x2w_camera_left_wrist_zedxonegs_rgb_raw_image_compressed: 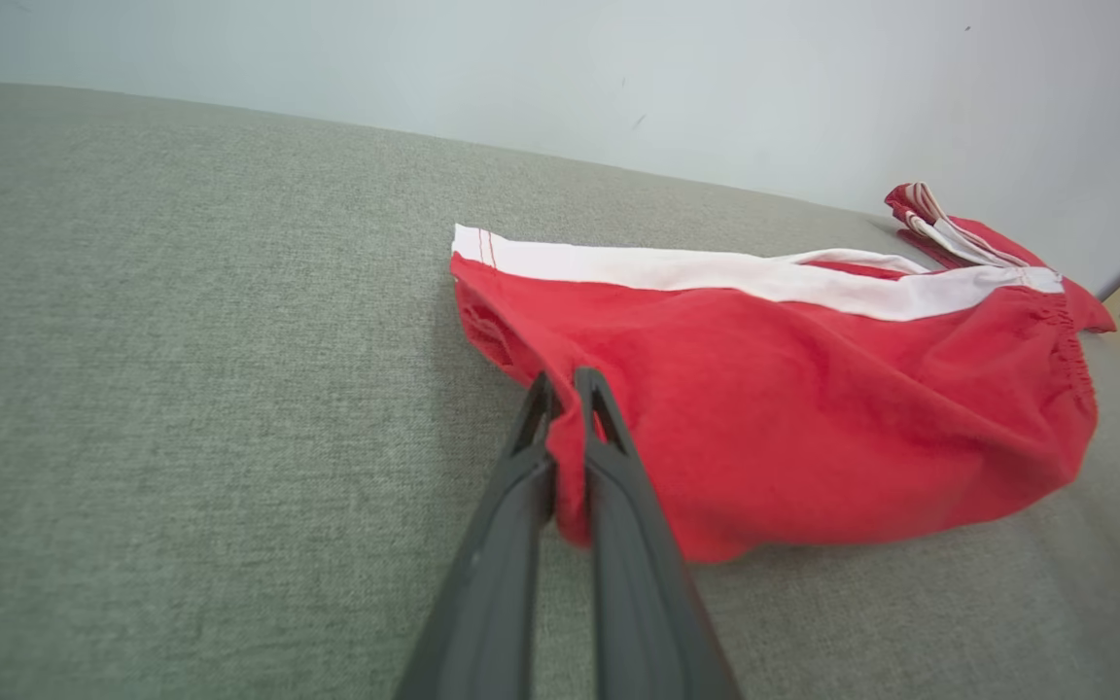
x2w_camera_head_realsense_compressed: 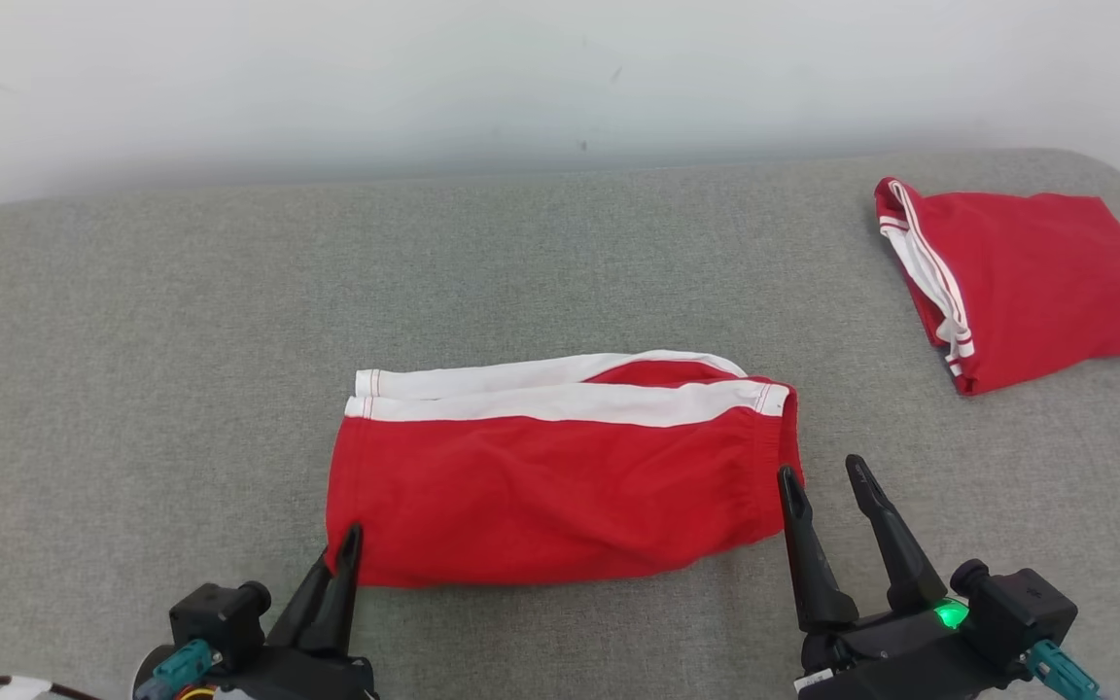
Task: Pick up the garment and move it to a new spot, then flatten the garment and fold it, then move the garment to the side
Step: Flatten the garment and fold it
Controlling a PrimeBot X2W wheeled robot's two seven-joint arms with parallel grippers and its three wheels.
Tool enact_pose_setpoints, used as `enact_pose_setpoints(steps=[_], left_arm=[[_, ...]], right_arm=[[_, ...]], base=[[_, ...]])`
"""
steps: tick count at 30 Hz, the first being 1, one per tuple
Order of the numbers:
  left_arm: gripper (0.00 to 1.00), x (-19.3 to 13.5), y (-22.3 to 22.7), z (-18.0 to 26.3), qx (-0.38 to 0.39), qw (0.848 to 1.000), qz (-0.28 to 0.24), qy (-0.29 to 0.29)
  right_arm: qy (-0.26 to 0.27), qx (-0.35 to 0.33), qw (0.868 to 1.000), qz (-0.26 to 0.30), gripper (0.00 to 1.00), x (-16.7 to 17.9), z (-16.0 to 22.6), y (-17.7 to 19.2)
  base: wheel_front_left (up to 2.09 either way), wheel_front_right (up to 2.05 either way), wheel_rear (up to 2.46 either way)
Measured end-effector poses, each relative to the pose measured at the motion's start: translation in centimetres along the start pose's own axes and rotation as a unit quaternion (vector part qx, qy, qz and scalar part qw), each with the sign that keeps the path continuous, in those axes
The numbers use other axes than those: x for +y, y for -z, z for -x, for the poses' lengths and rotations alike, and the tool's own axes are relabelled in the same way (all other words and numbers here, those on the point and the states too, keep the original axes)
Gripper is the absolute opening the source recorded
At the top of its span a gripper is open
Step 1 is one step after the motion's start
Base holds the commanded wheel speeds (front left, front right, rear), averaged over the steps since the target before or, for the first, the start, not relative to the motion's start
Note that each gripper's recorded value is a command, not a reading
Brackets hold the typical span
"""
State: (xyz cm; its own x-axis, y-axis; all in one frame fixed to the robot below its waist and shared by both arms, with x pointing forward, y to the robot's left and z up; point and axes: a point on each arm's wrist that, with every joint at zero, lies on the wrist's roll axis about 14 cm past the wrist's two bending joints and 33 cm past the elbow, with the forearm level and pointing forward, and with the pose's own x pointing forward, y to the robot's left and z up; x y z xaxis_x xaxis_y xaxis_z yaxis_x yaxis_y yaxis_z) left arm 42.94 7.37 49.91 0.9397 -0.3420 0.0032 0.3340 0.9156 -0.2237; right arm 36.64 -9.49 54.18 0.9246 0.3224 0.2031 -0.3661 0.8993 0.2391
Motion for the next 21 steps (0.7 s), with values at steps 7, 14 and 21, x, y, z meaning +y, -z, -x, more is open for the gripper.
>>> enact_pose_setpoints(steps=[7,14,21], left_arm=[[1.00,1.2,-0.1,0.2,-0.009,0.999,-0.020,-0.023],[1.00,2.5,-3.1,0.7,-0.058,0.996,-0.035,-0.052],[1.00,4.2,-7.2,3.3,-0.125,0.982,-0.095,-0.102]], right_arm=[[-0.008,0.009,1.000,-0.003,1.00,0.3,-0.2,0.6],[-0.014,0.008,1.000,0.003,1.00,0.6,-0.4,0.5],[-0.013,-0.010,0.999,0.045,1.00,-0.1,-0.9,-0.9]], base=[[0.00,0.00,0.00],[0.00,0.00,0.00],[0.00,0.00,0.00]])
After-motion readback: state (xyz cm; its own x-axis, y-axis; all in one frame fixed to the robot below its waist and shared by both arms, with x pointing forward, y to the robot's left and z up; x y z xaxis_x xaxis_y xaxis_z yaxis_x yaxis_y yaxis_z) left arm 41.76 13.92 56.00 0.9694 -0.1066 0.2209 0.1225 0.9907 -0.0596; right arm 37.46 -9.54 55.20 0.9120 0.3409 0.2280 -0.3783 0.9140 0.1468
